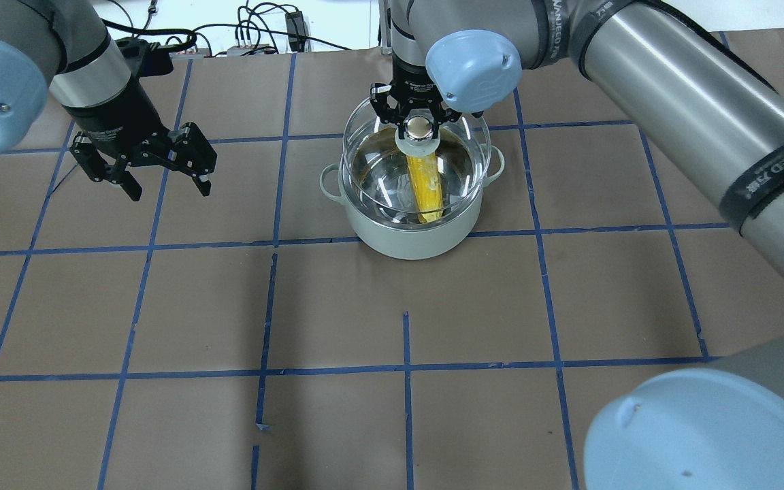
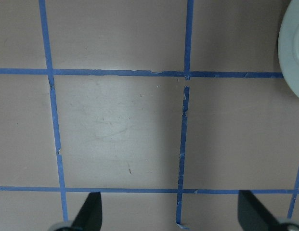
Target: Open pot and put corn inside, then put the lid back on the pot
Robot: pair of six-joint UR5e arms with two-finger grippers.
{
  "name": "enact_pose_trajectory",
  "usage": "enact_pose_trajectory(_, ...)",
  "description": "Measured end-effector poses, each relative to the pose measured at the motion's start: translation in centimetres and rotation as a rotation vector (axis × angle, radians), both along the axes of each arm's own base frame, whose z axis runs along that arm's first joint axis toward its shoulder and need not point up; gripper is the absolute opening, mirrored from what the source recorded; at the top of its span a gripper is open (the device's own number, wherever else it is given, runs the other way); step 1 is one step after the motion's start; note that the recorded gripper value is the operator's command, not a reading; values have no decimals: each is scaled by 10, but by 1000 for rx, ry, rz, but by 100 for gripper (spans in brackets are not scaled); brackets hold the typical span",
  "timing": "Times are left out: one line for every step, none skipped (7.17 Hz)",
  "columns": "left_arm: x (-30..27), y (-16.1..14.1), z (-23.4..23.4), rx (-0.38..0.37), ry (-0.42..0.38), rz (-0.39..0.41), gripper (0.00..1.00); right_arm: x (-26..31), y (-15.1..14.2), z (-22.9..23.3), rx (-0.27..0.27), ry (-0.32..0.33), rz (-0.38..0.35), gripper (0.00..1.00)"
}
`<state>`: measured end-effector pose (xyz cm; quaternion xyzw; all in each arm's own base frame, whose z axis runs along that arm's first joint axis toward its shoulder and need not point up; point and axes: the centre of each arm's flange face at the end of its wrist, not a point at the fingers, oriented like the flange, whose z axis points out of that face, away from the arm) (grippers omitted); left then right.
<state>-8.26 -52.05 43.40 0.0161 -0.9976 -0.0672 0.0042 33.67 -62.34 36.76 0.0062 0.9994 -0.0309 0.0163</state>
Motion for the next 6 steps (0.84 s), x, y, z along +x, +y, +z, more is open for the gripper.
enact_pose_trajectory(-1,1,1,-1,-3,7,100,0,1,-1,3,0,0,19)
enact_pose_trajectory(-2,2,1,0,-10,29,100,1,1,-1,4,-1,1,19)
enact_pose_trajectory(-4,3,1,2,-18,64,100,1,2,-1,5,-1,1,19)
enact_pose_trajectory(-7,5,0,5,-24,95,100,4,2,-3,8,-1,4,20)
enact_pose_trajectory(-10,7,-1,8,-28,117,100,9,4,-7,13,2,13,21)
enact_pose_trajectory(-12,10,-1,11,-30,131,100,13,5,-10,16,6,19,23)
